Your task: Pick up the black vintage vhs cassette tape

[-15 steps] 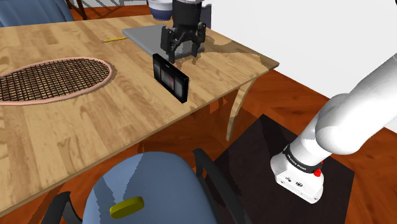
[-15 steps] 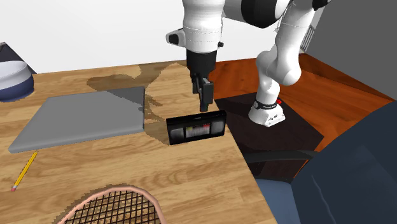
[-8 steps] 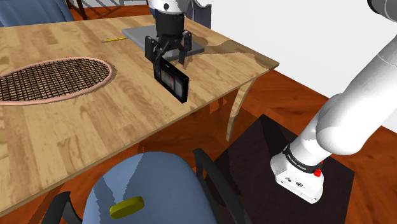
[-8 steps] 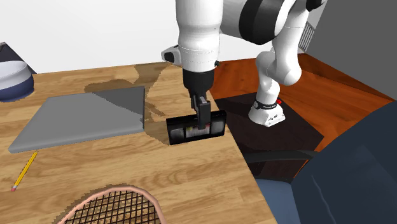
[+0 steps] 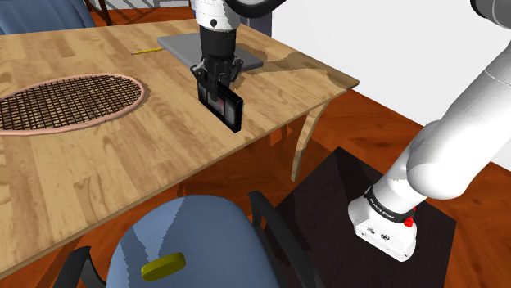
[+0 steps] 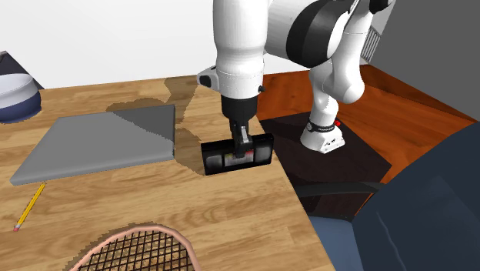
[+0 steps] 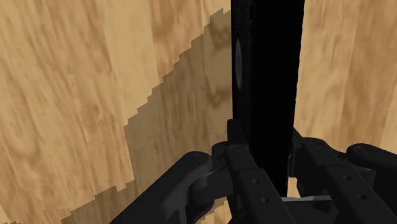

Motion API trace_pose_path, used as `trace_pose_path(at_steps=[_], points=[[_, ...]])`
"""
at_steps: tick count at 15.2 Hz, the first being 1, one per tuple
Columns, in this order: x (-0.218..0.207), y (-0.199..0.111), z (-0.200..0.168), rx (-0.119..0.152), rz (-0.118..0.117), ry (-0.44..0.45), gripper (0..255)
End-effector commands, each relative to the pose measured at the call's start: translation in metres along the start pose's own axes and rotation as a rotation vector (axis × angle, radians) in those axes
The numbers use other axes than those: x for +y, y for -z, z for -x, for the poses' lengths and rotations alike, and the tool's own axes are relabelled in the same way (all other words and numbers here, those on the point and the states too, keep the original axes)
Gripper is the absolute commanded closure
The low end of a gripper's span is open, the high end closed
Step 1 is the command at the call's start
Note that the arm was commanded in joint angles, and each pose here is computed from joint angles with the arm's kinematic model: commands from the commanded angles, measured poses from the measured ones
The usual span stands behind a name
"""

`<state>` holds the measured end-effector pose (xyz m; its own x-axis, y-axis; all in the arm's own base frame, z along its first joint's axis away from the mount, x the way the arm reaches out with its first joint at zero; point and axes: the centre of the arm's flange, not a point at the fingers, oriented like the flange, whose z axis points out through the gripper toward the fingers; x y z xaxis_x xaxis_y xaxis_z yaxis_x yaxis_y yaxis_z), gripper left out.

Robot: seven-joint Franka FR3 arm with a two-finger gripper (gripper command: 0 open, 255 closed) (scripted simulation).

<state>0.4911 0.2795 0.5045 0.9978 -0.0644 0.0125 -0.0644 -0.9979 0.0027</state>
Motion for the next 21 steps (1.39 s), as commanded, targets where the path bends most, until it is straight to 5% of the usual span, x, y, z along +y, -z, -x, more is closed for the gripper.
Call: trace_pose_path(at_steps=[1,7,21], points=[[0.0,0.0,0.0,0.0,0.0,0.0,255],[0.0,-0.001,0.001,0.0,0.0,0.0,255],[0.0,0.073,0.0,0.0,0.0,0.0,255]])
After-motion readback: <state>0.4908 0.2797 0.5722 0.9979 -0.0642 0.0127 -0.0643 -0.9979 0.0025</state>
